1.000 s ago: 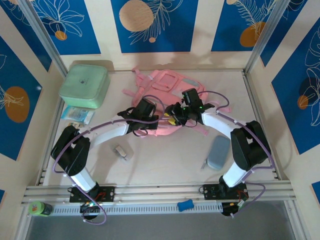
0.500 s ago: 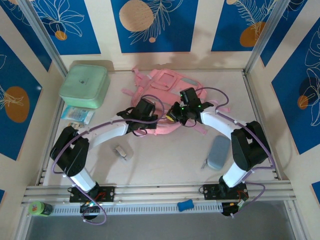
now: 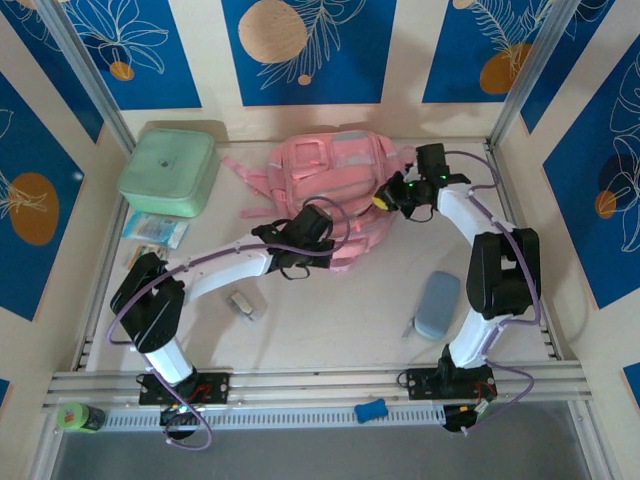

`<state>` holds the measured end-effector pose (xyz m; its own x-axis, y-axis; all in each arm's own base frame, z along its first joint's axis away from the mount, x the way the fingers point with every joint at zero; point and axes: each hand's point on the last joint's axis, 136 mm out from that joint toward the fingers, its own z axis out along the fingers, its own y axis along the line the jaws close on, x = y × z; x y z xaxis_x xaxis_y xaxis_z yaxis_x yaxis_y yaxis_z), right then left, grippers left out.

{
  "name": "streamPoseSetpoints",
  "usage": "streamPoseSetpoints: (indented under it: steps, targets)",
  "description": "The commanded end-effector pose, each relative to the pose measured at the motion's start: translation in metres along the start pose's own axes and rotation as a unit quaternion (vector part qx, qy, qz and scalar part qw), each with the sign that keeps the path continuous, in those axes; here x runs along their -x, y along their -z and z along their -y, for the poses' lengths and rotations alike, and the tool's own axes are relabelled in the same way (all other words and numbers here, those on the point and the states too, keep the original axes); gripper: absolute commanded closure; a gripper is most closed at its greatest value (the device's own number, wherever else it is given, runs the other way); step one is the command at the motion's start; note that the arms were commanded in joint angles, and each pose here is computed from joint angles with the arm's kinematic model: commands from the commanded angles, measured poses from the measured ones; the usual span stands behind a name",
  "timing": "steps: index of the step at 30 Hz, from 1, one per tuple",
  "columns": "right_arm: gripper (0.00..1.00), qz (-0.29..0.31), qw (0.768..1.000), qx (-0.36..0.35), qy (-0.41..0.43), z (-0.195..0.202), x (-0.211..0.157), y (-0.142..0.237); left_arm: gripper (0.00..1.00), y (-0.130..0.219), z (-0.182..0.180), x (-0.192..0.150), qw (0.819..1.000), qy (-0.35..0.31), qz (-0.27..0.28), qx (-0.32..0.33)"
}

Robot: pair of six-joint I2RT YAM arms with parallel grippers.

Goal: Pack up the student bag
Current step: Unzip the student bag at the center of the table.

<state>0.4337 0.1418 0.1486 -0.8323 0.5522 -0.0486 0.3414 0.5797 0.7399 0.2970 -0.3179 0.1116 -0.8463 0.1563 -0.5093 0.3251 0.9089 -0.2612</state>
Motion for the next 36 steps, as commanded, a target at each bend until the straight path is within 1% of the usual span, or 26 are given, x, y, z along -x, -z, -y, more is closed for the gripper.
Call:
streamPoseSetpoints:
  steps: [1, 2, 5, 7, 8, 9, 10, 11, 12, 13, 17, 18, 20, 21, 23, 25, 27, 30, 35, 36]
  targets:
    - [1.00, 0.011, 0.999, 0.028, 0.031, -0.017, 0.009, 0.006, 1.00, -0.008, -0.032, -0.023, 0.999, 0.010, -0.043, 0.016]
    - [1.00, 0.004, 0.999, 0.032, 0.034, -0.019, 0.005, 0.003, 1.00, -0.011, -0.028, -0.022, 0.999, 0.008, -0.040, 0.003]
    - [1.00, -0.015, 0.999, 0.036, 0.036, -0.020, -0.009, -0.006, 1.00, -0.012, -0.020, -0.012, 0.999, 0.010, -0.039, -0.004]
    - [1.00, -0.023, 0.998, 0.048, 0.032, -0.024, -0.019, -0.007, 1.00, -0.006, -0.008, 0.006, 1.000, 0.015, -0.019, -0.018]
    - [1.00, -0.025, 0.998, 0.052, 0.028, -0.025, -0.022, -0.008, 0.98, -0.002, 0.000, 0.015, 0.999, 0.017, -0.004, -0.032]
    - [1.00, -0.026, 0.998, 0.055, 0.024, -0.026, -0.027, -0.008, 0.88, 0.000, 0.009, 0.024, 0.999, 0.023, 0.012, -0.046]
    - [1.00, -0.026, 0.998, 0.058, 0.026, -0.029, -0.031, -0.008, 0.82, 0.002, 0.020, 0.032, 0.997, 0.027, 0.023, -0.066]
    - [1.00, -0.027, 0.998, 0.058, 0.026, -0.030, -0.035, -0.008, 0.78, 0.003, 0.030, 0.037, 0.996, 0.028, 0.028, -0.079]
    - [1.00, -0.028, 0.998, 0.057, 0.025, -0.031, -0.039, -0.009, 0.72, 0.001, 0.034, 0.042, 0.996, 0.032, 0.032, -0.077]
    - [1.00, -0.027, 0.998, 0.055, 0.020, -0.030, -0.041, -0.009, 0.70, -0.001, 0.038, 0.045, 0.996, 0.033, 0.036, -0.069]
    - [1.00, -0.021, 0.998, 0.057, 0.009, -0.027, -0.044, -0.011, 0.65, -0.017, 0.041, 0.055, 0.998, 0.045, 0.032, -0.041]
    - [1.00, -0.023, 0.998, 0.056, 0.008, -0.027, -0.045, -0.012, 0.63, -0.022, 0.037, 0.056, 0.998, 0.049, 0.030, -0.020]
    - [1.00, -0.026, 0.998, 0.052, 0.004, -0.025, -0.046, -0.015, 0.62, -0.028, 0.032, 0.057, 0.998, 0.050, 0.028, 0.008]
    - [1.00, -0.027, 0.998, 0.052, 0.004, -0.025, -0.046, -0.016, 0.60, -0.030, 0.031, 0.059, 0.998, 0.050, 0.031, 0.018]
    - [1.00, -0.024, 0.999, 0.049, 0.005, -0.025, -0.048, -0.018, 0.58, -0.035, 0.031, 0.061, 0.998, 0.052, 0.034, 0.025]
    - [1.00, -0.025, 0.999, 0.047, 0.005, -0.024, -0.049, -0.021, 0.58, -0.040, 0.027, 0.060, 0.997, 0.065, 0.024, 0.045]
    - [1.00, -0.028, 0.998, 0.047, 0.003, -0.024, -0.049, -0.024, 0.56, -0.045, 0.026, 0.061, 0.995, 0.073, 0.026, 0.056]
    - [1.00, -0.031, 0.998, 0.046, 0.002, -0.024, -0.052, -0.028, 0.55, -0.052, 0.029, 0.064, 0.994, 0.086, 0.033, 0.052]
    - [1.00, -0.038, 0.998, 0.045, 0.002, -0.024, -0.056, -0.033, 0.51, -0.056, 0.028, 0.071, 0.992, 0.097, 0.047, 0.065]
    - [1.00, -0.037, 0.998, 0.043, 0.002, -0.023, -0.056, -0.033, 0.50, -0.055, 0.024, 0.072, 0.991, 0.099, 0.051, 0.076]
